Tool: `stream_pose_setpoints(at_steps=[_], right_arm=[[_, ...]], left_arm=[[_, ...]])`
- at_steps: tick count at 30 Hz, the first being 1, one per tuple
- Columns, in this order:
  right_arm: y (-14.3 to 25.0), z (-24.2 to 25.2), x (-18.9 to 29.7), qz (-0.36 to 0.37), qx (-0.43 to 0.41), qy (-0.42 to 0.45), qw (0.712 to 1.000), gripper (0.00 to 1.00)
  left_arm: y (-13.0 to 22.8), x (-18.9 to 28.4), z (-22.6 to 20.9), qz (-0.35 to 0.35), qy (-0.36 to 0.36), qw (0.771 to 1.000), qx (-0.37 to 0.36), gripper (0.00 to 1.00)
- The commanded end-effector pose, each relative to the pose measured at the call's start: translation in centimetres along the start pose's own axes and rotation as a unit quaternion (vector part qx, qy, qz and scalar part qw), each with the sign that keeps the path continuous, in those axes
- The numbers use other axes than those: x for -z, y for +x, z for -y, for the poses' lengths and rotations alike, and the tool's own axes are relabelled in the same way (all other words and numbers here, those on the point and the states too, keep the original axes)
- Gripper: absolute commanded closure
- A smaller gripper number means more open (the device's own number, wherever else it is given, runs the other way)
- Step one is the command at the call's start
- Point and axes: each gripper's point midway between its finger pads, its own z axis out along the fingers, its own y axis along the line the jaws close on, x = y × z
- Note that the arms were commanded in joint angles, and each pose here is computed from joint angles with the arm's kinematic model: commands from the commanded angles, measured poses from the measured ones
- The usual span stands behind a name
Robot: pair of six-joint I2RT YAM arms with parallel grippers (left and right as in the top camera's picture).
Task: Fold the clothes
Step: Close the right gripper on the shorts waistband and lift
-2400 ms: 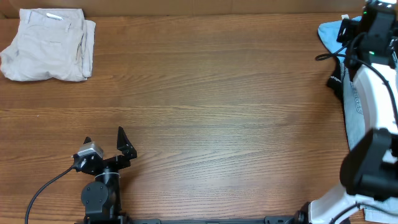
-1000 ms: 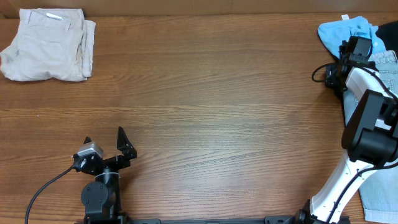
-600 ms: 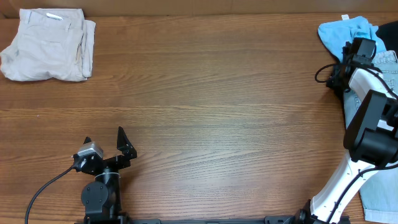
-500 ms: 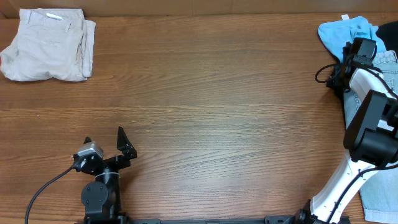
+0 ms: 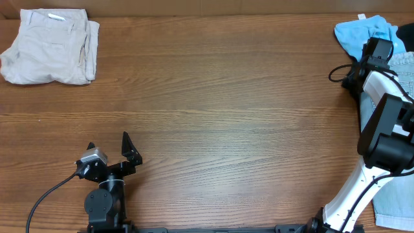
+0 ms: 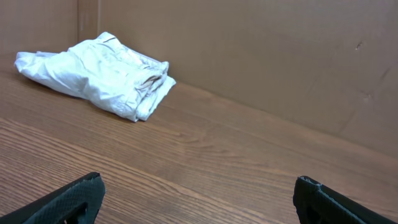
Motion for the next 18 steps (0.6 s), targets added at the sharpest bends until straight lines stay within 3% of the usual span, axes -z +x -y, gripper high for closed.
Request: stream_pose_setpoints(at_steps=[1,12,18], right_arm=[[-2.7,3.2,1.8,0.031,-0.044,0.05,0.997,0.77],[-5.0,5.8,4.9,0.067,-0.111,0.081,0.988,0.81],[-7.3,7.5,8.3,0.106,-0.171,0.081,0.976,0.96]], left_arm=[[0.0,0.0,0.2,0.002,0.005,1.0,-0.011,0.0],[0.0,0.0,0.2,0.002,0.005,1.0,-0.011,0.0],[0.0,0.0,0.2,0.002,0.005,1.0,-0.011,0.0]])
